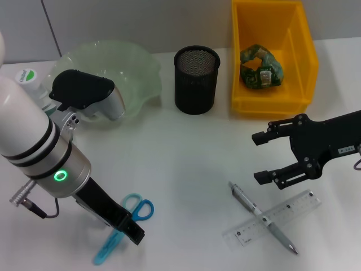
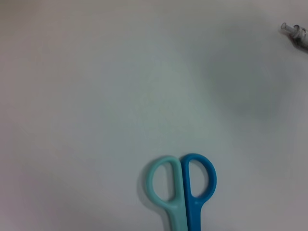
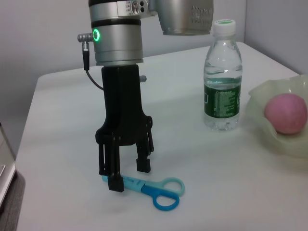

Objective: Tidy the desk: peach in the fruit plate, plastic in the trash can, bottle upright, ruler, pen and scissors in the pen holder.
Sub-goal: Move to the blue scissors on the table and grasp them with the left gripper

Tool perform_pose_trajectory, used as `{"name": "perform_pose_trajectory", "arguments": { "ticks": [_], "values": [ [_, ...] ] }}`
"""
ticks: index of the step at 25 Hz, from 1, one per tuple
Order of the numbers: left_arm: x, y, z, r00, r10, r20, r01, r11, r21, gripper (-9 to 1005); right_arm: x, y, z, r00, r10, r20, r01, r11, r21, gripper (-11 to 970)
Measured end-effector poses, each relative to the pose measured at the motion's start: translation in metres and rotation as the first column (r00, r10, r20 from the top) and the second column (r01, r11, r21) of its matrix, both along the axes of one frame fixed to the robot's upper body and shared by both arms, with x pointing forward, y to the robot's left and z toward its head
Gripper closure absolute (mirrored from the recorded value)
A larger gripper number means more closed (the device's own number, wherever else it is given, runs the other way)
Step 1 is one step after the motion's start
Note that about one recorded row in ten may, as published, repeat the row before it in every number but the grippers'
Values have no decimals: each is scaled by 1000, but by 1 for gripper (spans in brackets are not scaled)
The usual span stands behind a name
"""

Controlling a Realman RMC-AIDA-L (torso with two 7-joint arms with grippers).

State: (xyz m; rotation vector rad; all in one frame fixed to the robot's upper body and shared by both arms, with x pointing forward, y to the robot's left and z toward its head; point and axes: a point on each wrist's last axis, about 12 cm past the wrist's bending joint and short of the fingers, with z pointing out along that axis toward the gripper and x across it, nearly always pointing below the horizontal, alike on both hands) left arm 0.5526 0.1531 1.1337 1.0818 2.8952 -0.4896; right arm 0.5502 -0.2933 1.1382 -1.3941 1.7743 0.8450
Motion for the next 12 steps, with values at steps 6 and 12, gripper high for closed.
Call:
{"name": "perform_pose_trajectory", "arguments": {
  "ticks": [6, 12],
  "values": [
    [0, 1, -2, 1000, -9, 1, 9, 1000, 3, 245, 0, 1, 0, 1000, 2, 2, -2, 1000, 1, 132],
    [0, 2, -5, 1000, -17, -2, 17, 1000, 10, 380, 0, 1, 0, 1000, 5, 11, -5, 1000, 1, 132]
  ]
}}
